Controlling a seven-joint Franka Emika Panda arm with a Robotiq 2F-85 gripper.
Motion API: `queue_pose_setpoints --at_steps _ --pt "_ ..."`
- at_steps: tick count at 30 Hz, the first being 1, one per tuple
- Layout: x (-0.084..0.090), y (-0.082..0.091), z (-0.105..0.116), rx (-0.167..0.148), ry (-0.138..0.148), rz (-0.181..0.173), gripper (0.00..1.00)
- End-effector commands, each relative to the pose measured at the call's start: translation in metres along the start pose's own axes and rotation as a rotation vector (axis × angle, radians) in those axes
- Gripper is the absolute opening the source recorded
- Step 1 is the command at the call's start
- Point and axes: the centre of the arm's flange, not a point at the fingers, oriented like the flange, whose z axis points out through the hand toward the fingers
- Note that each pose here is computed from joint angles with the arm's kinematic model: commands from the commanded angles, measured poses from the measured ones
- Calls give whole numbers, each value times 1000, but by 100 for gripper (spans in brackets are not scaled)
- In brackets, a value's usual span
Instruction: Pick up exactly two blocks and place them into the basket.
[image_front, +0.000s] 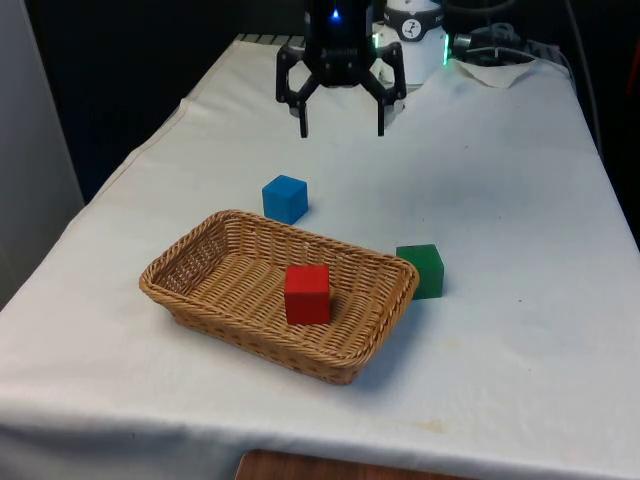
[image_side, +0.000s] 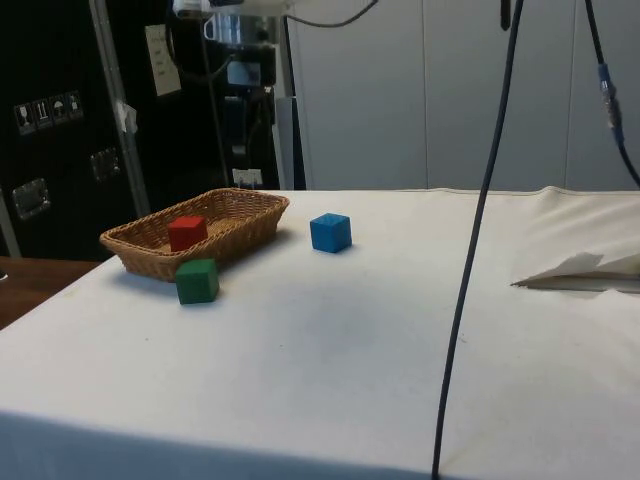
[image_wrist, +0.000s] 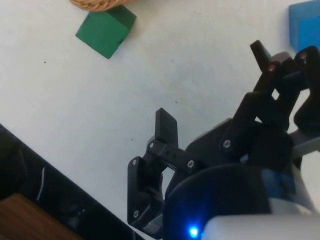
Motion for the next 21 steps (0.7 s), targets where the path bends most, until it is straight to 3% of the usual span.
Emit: queue_pose_setpoints --at_steps 1,7,8,12,17,18,21 --pt "-9 2 0 5 17 -2 100" --pt "-21 10 2 13 15 -17 100" --pt "-15 9 2 20 9 -12 100" --pt "-32 14 8 1 4 -19 100" --pt "-40 15 17 -17 -5 -20 100" --pt "-32 15 16 -4 -9 -18 100" --pt "-45 15 23 -26 -9 -17 100"
